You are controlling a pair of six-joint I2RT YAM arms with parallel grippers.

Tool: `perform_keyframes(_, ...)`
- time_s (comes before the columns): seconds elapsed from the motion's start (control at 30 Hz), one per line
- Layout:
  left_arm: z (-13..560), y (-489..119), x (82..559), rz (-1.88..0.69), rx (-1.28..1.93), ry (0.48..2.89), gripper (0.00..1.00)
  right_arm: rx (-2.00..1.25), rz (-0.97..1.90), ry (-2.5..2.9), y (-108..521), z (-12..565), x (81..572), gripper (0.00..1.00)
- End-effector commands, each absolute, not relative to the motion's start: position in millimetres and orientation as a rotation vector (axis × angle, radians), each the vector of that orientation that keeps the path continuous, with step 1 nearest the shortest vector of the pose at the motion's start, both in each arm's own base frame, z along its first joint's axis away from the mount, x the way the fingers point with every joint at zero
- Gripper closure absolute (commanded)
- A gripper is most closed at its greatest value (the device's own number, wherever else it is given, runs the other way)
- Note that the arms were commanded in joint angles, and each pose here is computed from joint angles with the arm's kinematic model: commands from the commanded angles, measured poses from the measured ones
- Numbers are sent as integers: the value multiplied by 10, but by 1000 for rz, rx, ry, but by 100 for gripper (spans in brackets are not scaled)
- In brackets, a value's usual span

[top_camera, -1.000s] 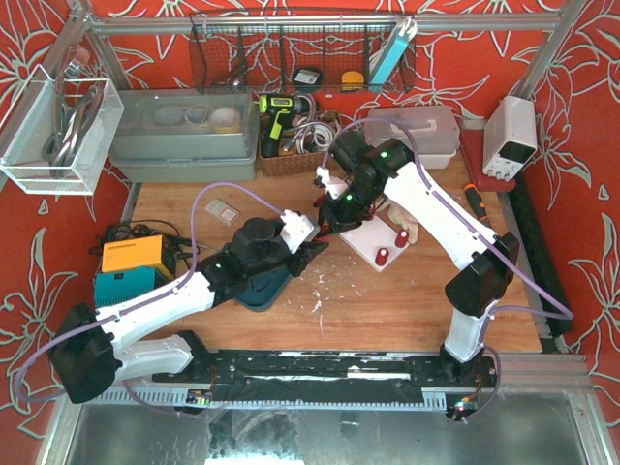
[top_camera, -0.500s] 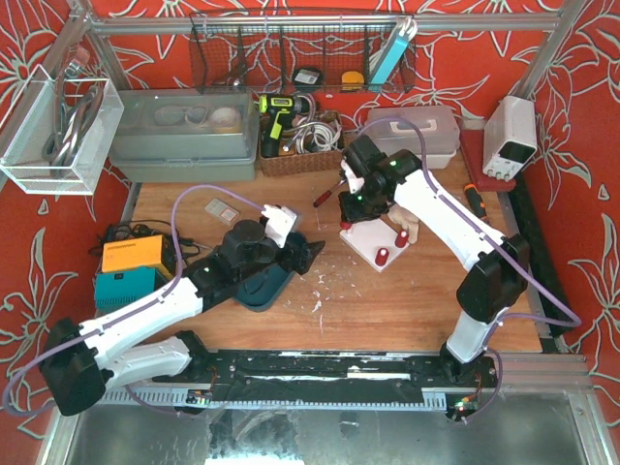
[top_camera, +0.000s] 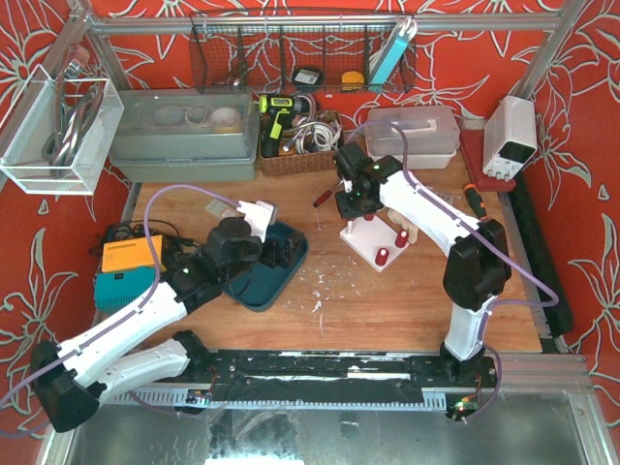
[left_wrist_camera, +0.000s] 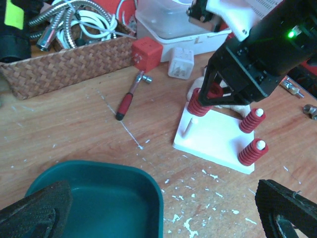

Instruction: Install the large spring

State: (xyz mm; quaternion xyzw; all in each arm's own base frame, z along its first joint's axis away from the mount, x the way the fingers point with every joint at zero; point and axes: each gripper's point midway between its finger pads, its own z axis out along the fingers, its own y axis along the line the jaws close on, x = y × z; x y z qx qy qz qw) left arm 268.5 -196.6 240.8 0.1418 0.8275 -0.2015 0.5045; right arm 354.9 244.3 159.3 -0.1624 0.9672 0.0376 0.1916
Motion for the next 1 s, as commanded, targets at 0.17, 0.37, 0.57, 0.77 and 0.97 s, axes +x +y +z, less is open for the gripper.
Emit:
perform_keyframes(0.17, 2439, -1760, 2688, -440, 276, 1996, 0, -453, 24, 2713, 2420, 1449, 3697, 100)
perform_keyframes(0.37, 2406, -1766, 2713, -436, 279, 2006, 0, -451, 30, 2737, 2408, 1343, 3655, 100)
perform_keyframes(0.57, 2417, -1762, 2722, -430, 285, 2003, 0, -446, 42, 2775, 2424, 1244, 3611, 100)
perform_keyframes(0.77, 2406, -1741, 2727, -423, 282, 2004, 0, -443, 31, 2783, 2392, 1282, 3573, 100)
perform_keyframes(0.97, 2404, -1740, 2745, -425, 278, 2001, 0, -461, 28, 2812, 2396, 1106, 3542, 100)
